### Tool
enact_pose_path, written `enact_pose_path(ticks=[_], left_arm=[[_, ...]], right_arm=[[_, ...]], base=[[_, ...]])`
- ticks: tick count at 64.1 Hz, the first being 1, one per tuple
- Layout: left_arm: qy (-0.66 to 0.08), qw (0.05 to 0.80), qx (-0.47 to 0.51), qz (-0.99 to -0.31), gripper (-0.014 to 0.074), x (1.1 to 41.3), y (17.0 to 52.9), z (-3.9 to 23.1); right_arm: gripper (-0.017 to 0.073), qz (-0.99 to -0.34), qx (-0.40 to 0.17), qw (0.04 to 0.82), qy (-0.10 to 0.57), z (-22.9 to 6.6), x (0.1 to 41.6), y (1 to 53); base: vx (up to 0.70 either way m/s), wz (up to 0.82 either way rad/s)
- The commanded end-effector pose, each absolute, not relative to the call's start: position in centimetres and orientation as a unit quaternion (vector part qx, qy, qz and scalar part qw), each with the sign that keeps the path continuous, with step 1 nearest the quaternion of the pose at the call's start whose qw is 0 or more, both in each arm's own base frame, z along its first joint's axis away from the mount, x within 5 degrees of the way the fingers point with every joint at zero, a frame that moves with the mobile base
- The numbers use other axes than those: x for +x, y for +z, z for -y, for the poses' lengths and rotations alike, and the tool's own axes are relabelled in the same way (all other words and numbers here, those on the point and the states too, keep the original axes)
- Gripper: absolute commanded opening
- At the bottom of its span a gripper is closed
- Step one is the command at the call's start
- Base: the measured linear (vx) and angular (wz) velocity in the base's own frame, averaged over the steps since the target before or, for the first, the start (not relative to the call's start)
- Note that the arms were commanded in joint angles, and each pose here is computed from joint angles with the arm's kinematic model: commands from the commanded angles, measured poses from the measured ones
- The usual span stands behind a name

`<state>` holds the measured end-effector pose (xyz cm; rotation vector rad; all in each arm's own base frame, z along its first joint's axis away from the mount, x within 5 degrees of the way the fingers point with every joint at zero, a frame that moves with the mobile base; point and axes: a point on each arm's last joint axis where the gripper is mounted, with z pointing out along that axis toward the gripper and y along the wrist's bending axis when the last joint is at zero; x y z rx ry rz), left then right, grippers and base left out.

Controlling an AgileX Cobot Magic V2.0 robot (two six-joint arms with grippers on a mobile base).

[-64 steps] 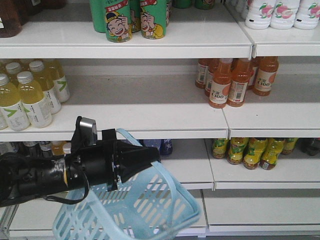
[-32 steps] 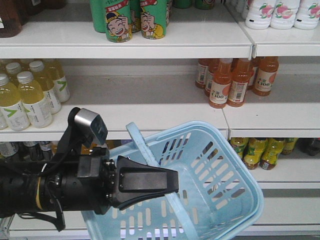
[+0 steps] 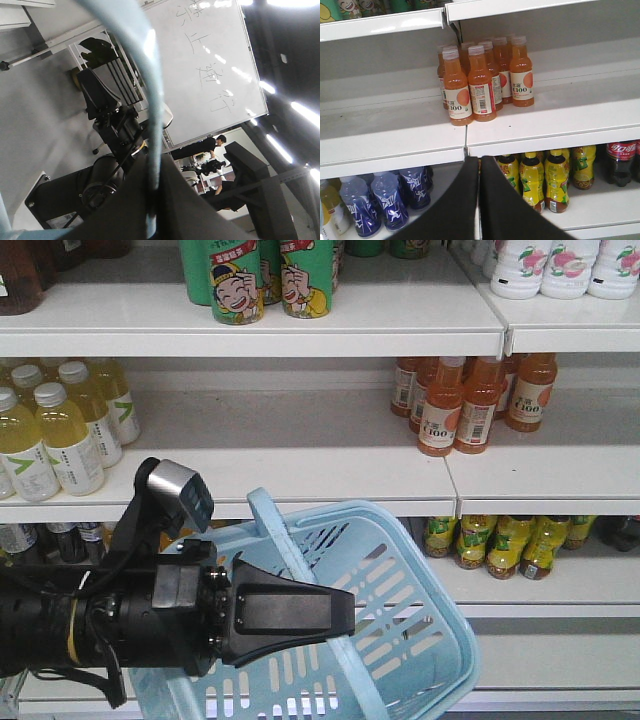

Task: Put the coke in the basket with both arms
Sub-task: 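Lift the light-blue basket off the shelf with the left gripper, then turn the base away from the shelf holding the basket in left gripper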

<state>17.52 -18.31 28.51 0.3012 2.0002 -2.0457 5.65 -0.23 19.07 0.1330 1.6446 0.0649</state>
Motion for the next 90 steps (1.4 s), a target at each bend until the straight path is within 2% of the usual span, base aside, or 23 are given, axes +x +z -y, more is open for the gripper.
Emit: enact_pose_path(ticks=[1, 51, 90], left_arm=[[-0.779, 0.111, 0.150, -0.599, -0.0008, 15.99, 31.58, 17.96], [-0.779, 0.111, 0.150, -0.599, -0.0006, 15.99, 31.58, 17.96], [-0.779, 0.111, 0.150, -0.599, -0.0006, 15.99, 31.58, 17.96]], right_arm=[[-0.0005, -0.704, 0.054, 0.707, 0.024, 0.25, 5.61, 19.61], [-0.0005, -0.704, 0.054, 0.708, 0.024, 0.25, 5.61, 19.62], [-0.0005, -0.704, 0.054, 0.708, 0.024, 0.25, 5.61, 19.62]], base=[[0.00, 0.00], [-0.01, -0.04], [-0.05, -0.46]])
